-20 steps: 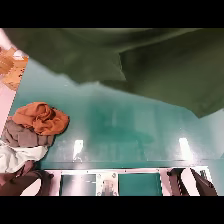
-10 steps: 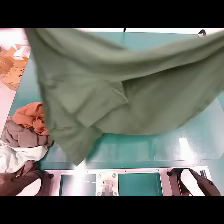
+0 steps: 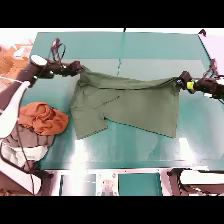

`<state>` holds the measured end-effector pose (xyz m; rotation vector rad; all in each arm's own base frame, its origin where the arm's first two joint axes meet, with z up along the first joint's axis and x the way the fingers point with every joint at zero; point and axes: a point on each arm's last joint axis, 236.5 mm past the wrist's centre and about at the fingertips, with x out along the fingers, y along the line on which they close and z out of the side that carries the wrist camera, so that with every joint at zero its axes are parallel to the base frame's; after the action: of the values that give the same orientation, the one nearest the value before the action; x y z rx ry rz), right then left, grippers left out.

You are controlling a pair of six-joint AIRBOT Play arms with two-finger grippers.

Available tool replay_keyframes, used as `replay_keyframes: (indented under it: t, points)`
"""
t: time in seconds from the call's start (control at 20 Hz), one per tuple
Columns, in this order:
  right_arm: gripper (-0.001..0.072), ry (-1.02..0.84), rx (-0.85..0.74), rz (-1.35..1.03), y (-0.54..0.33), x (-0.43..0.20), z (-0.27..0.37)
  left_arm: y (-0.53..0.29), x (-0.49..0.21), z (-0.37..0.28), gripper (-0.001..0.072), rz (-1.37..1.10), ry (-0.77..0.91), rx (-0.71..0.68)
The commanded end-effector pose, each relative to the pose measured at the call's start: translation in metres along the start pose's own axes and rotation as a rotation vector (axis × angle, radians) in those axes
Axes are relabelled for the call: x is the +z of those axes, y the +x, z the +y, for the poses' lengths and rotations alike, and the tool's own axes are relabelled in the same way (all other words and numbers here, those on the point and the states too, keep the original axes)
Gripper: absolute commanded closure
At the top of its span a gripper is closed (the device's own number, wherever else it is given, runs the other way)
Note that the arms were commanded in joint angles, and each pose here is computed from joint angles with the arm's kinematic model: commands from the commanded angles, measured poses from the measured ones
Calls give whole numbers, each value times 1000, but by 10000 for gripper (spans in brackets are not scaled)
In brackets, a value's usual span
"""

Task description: Fold the shirts.

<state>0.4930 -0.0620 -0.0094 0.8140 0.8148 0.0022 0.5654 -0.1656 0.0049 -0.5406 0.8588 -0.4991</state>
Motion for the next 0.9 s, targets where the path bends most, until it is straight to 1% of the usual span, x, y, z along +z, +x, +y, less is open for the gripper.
replay_keyframes:
  t: [0.0,0.05,0.2,0.35,0.4,0.45,0.6,0.65,0.7,0.85]
  points:
    - [465,20,-6,31,19,3,-14,21,5,22,170,-30,-10,-16]
    - [437,-10,0,50,9,10,-12,12,13,18,32,-24,2,-40]
    - [423,-59,-4,149,-45,18,-26,-46,34,10,33,68,39,-153]
    - [421,-18,-76,242,-98,-5,-70,-114,37,41,33,170,-42,-143]
    - [390,2,-122,292,-114,-24,-90,-129,33,53,33,194,-73,-135]
    - [336,37,-152,351,-126,-48,-106,-140,29,64,33,211,-107,-128]
    - [332,162,-176,492,-139,-120,-129,-151,23,82,33,233,-120,-86]
    - [319,203,-185,544,-137,-145,-135,-150,23,81,33,235,-117,-89]
    - [283,238,-189,581,-135,-166,-139,-149,23,79,33,236,-114,-91]
    - [284,314,-175,634,-122,-212,-140,-148,22,78,33,241,-112,-93]
